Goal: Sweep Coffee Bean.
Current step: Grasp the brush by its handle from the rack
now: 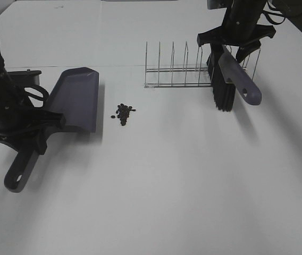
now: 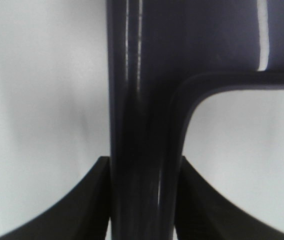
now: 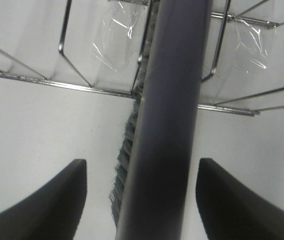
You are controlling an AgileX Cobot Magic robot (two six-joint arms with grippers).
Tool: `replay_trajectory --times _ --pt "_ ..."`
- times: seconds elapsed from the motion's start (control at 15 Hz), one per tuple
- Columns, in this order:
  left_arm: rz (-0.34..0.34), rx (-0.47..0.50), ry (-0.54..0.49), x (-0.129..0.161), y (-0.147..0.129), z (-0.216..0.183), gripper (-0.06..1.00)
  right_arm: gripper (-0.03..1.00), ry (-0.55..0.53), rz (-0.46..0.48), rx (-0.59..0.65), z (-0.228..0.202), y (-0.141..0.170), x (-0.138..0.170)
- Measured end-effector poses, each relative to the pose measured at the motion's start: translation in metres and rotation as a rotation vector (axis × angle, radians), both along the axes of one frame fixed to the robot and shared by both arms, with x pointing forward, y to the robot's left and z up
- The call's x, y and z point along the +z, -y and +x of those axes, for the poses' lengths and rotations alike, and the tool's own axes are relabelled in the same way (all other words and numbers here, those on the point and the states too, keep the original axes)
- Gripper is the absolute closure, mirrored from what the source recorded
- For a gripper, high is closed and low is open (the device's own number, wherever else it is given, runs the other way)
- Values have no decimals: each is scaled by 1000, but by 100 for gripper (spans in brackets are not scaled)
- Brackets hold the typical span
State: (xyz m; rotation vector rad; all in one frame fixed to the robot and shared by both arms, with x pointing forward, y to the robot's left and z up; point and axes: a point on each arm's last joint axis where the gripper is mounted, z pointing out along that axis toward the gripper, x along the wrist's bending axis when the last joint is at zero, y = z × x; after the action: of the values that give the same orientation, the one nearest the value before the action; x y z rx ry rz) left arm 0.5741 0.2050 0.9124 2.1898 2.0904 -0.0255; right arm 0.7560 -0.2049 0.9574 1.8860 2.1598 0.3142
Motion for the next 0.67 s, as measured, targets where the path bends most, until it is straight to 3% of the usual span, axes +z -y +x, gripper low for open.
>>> replay_trajectory --times 0.47,0.67 --pt "0 0 0 0 0 0 60 43 -33 -5 -5 5 0 -29" --pt "0 0 1 0 0 0 60 53 -37 -10 -18 6 1 -35"
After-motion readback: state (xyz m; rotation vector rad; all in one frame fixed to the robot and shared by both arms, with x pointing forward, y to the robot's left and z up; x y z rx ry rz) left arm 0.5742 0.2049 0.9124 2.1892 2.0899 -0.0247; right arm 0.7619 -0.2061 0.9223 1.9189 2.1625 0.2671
